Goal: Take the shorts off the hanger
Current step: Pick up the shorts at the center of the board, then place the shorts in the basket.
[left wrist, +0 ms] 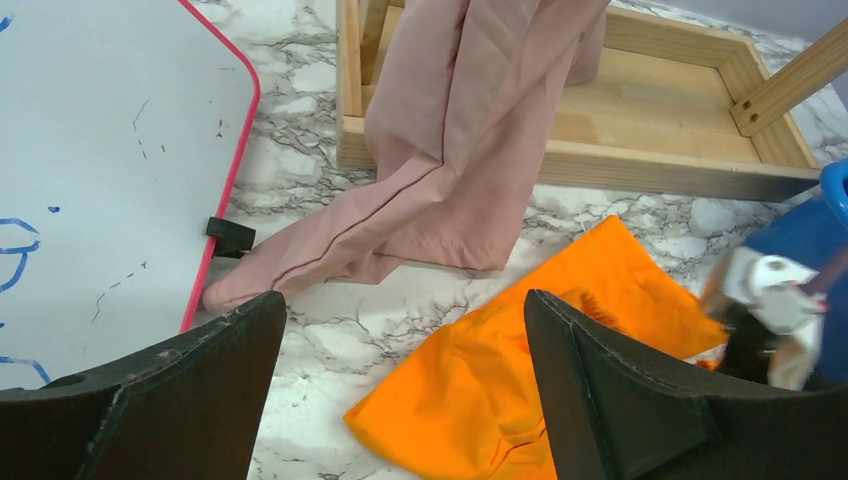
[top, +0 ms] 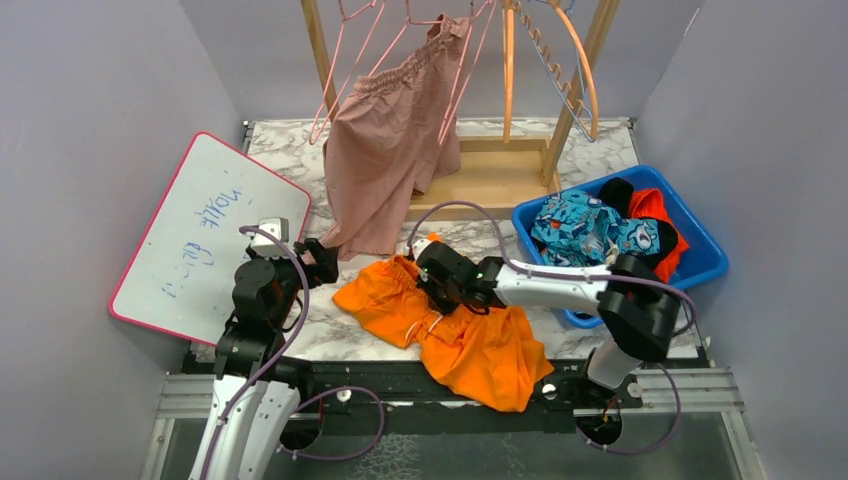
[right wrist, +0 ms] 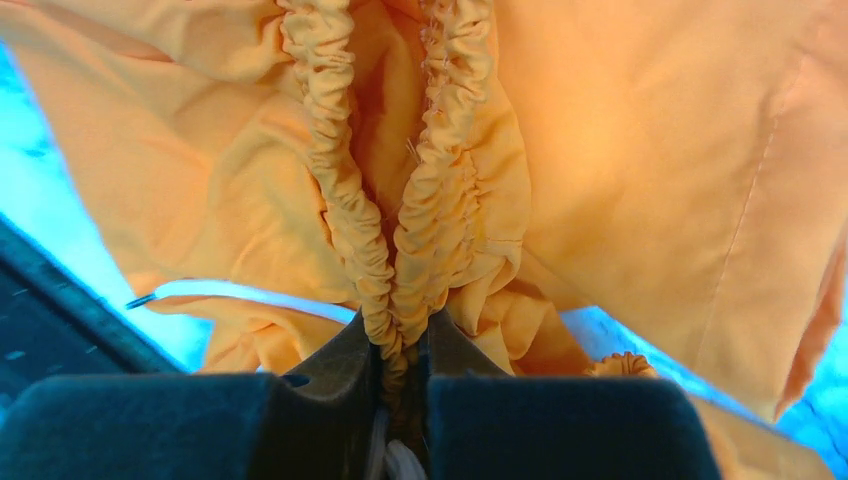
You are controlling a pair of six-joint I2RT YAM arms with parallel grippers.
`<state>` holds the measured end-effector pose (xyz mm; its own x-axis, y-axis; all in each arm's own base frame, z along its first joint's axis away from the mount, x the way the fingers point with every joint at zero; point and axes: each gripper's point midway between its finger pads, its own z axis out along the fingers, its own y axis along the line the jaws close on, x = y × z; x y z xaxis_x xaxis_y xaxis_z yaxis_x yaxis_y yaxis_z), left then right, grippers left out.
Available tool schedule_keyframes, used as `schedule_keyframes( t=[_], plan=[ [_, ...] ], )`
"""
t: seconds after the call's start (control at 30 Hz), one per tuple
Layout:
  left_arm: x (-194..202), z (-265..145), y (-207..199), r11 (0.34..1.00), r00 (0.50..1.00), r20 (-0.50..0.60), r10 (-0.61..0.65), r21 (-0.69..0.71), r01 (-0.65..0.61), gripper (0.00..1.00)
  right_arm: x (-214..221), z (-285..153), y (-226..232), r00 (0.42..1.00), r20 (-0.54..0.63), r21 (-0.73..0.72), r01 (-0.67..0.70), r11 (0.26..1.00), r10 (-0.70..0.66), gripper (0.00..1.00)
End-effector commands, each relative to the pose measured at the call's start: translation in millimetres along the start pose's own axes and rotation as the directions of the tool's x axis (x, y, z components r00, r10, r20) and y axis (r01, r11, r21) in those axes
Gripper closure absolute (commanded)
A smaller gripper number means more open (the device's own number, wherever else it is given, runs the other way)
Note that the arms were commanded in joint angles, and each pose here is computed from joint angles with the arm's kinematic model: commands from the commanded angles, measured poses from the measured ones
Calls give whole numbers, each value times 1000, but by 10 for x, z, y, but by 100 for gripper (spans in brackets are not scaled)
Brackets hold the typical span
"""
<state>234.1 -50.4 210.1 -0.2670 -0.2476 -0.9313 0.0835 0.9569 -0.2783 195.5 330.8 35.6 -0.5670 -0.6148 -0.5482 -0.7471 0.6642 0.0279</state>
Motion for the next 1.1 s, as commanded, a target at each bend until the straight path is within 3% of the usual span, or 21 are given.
schedule_keyframes(
  t=[0.0,0.17,0.3,0.5,0.67,0.73,0.87,1.07],
  plan=[
    [-119,-12,-58,1000,1000,23,7,23,-8,8,-570,-603,53,956,264,-54,-118,992,128,99],
    [-111,0,-62,1000,1000,19,7,25,-8,8,-980,-1575,-13,775,587,-169,-168,971,237,99],
    [-93,11,-68,1000,1000,10,9,29,-9,8,-1041,-2166,-150,650,704,-204,-200,958,285,99],
    [-79,22,-72,999,1000,4,9,32,-9,8,-875,-2674,-411,591,743,-170,-285,943,313,99],
    [-78,25,-76,999,1000,3,9,34,-9,8,-804,-3169,-561,506,803,-178,-302,936,316,99],
    [-77,24,-76,999,1000,3,9,34,-9,8,-721,-3275,-715,502,809,-128,-359,924,307,99],
    [-75,25,-76,999,1000,2,9,35,-9,8,-478,-3374,-1077,502,805,-6,-525,851,315,99],
    [-66,31,-79,999,1000,-2,9,37,-9,8,-171,-3422,-1394,457,821,74,-679,730,342,99]
  ],
)
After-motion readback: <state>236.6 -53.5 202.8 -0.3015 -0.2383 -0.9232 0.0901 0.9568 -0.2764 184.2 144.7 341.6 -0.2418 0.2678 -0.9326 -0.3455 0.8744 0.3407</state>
